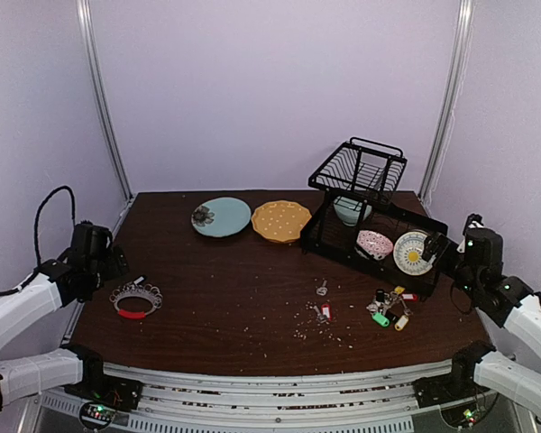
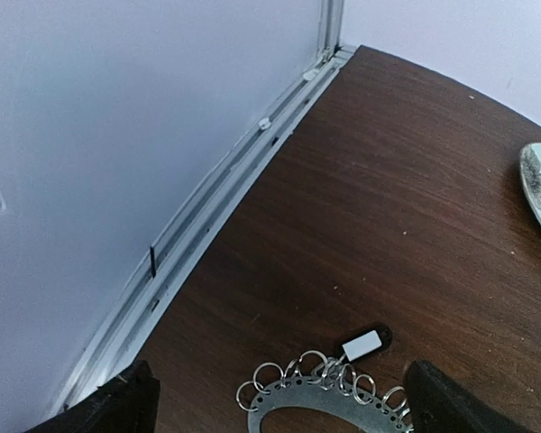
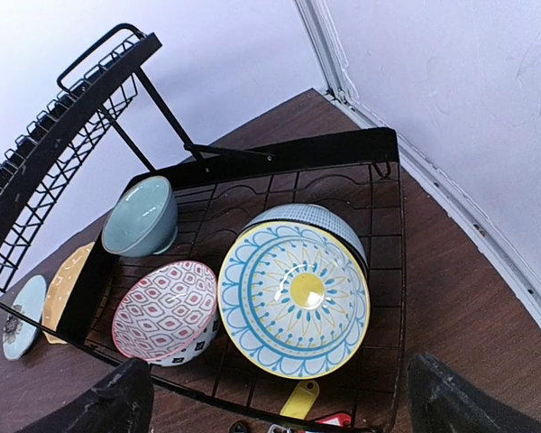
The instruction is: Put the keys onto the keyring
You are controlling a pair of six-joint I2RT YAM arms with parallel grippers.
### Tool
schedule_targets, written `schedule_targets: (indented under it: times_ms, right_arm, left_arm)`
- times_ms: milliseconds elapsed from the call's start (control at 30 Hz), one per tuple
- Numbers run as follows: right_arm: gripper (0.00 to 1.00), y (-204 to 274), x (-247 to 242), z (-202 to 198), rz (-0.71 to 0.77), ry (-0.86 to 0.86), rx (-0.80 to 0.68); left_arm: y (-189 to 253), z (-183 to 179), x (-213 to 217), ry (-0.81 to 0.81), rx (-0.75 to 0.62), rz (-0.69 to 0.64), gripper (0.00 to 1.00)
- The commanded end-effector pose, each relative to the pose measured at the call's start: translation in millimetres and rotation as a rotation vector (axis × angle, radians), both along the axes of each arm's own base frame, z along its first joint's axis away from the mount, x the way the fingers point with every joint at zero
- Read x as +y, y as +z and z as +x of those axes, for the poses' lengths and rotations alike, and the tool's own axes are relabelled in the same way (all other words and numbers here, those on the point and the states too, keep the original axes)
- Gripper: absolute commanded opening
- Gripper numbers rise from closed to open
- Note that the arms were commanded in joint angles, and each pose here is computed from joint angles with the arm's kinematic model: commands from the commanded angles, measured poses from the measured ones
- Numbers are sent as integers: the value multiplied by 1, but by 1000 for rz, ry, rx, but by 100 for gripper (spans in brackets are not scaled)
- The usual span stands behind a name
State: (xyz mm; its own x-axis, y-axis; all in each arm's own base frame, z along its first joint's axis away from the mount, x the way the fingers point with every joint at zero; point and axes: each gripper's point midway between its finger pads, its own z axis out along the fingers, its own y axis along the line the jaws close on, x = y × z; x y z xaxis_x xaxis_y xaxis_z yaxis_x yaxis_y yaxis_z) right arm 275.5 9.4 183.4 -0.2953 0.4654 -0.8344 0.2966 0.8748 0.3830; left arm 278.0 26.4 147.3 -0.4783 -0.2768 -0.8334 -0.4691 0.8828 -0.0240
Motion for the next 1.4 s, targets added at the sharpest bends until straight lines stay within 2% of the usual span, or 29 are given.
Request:
schedule_targets:
  times_ms: [0,200,367,533,700,767,867,1033,1100,1133,1167,1233,1367]
  right_arm:
    - [100,13,3,1,-11,34,-62]
    - [100,20,33,-3,-34,237,-91]
    - [100,20,55,-7,-22,372,-117]
    - [100,20,65,-8,-10,431,-125]
    - [100,16,71,-8,-2,463,-113]
    - [100,14,71,-8,-4,463,-104]
    - [100,13,72,-7,-4,468,-96]
    - [100,13,73,-7,-1,478,-85]
    - [100,12,73,-7,-2,478,-82]
    - [100,13,74,-7,-2,478,-83]
    - [100,13,73,-7,-2,477,-80]
    - [100,15,74,-7,-2,479,-81]
    - [100,19,75,-9,-2,490,-77]
  left_arm:
    - [-34,-15,11,135,66,-134,98]
    - [-65,-22,33,289,114,-237,98]
    - [-91,-43,55,486,152,-241,98]
    - [-99,-40,57,501,180,-237,91]
    - [-127,-34,23,355,248,-362,77]
    - [-134,-35,5,306,271,-372,75]
    - [-131,-28,-21,226,257,-298,74]
    - [-129,-11,-43,105,335,-137,79]
    - [-125,2,-61,-1,336,-57,64]
    - [-128,9,-75,-83,350,-48,60]
    - [-136,15,-98,-189,367,-107,60]
    - [-148,22,-127,-303,380,-169,57]
    - [-147,37,-201,-588,363,-97,59]
